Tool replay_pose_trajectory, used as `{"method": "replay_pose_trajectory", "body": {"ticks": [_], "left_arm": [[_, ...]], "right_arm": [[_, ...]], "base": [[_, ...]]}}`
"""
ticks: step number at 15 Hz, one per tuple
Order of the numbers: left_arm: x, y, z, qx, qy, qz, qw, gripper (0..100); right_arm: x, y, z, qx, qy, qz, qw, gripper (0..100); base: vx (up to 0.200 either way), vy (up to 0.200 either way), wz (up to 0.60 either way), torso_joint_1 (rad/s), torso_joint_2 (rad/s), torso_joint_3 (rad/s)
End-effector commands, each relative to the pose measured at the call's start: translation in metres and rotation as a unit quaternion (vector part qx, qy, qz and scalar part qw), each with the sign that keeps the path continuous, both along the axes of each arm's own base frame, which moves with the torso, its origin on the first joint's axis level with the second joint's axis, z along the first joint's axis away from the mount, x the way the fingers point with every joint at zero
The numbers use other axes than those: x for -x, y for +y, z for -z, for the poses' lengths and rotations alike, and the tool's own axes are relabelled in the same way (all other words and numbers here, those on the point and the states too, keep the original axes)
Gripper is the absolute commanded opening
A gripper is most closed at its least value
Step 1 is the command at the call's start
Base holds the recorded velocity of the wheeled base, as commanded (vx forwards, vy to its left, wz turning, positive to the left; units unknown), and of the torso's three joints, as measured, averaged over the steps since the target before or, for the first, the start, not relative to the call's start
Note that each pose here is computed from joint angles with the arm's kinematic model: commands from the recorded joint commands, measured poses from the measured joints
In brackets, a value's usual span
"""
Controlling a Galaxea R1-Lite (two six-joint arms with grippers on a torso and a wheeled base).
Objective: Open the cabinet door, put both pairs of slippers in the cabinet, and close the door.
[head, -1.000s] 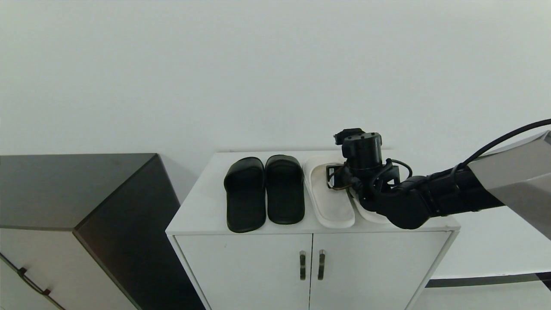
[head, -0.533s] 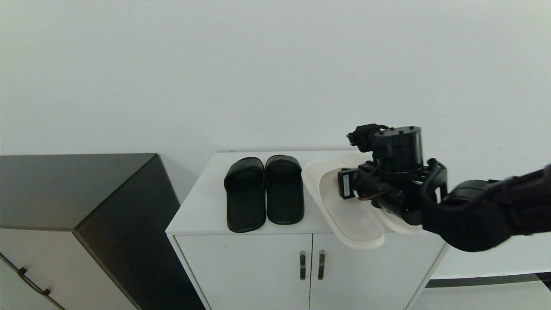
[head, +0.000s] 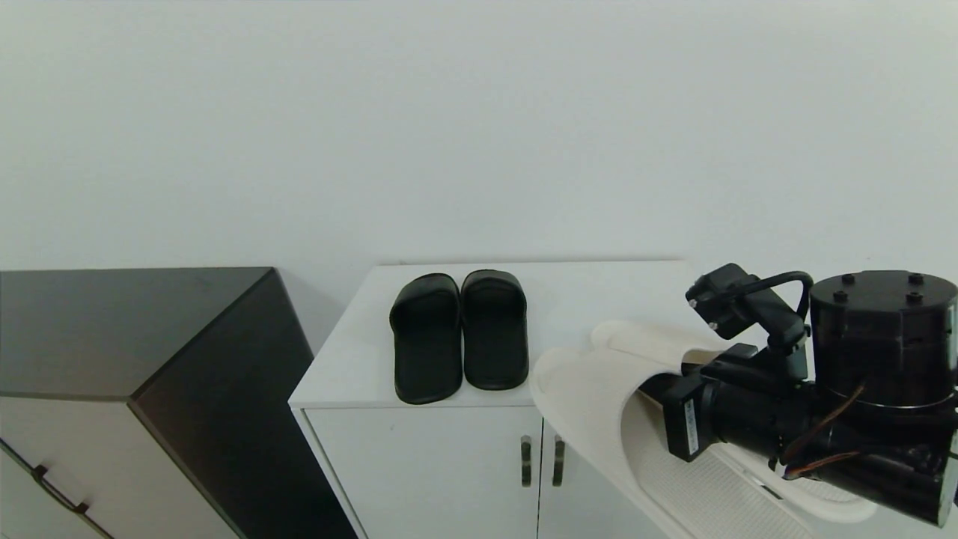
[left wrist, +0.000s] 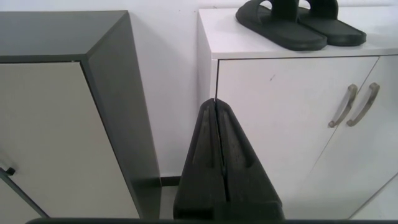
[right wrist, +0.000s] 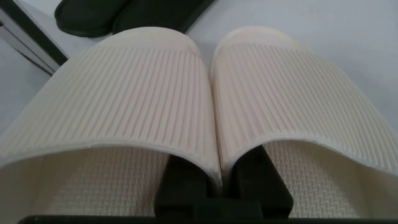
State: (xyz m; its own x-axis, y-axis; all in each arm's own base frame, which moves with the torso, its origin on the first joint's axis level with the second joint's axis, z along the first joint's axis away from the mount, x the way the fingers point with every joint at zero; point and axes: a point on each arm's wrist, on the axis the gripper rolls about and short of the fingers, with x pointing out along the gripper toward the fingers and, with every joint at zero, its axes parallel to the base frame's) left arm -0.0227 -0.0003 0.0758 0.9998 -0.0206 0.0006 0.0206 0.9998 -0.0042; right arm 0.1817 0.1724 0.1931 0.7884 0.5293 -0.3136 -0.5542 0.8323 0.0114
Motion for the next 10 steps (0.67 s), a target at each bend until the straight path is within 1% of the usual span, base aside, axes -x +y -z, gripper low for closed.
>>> {"method": "replay_pose_trajectory", "body": {"ticks": [1, 4, 10], "left_arm": [[0.0000, 0.0000, -0.0001, 0.000, 0.000, 0.000, 1.0000, 0], [0.0000, 0.0000, -0.0001, 0.000, 0.000, 0.000, 1.0000, 0], [0.0000, -0.0001, 0.0001, -0.001, 0.000, 0.002, 1.0000, 0]], "right_arm": [[0.0043, -0.0027, -0.0037, -0.006, -0.006, -0.002, 1.000, 0], [0.0065, -0.0038, -0.0032, -0.006, -0.006, -0.005, 1.000, 0], [0.0077, -0.0023, -0.0014, -0.002, -0.003, -0.008, 1.000, 0]], "base": [[0.000, 0.000, 0.00, 0.000, 0.00, 0.000], [0.000, 0.000, 0.00, 0.000, 0.00, 0.000], [-0.200, 0.000, 0.00, 0.006, 0.00, 0.002]]}}
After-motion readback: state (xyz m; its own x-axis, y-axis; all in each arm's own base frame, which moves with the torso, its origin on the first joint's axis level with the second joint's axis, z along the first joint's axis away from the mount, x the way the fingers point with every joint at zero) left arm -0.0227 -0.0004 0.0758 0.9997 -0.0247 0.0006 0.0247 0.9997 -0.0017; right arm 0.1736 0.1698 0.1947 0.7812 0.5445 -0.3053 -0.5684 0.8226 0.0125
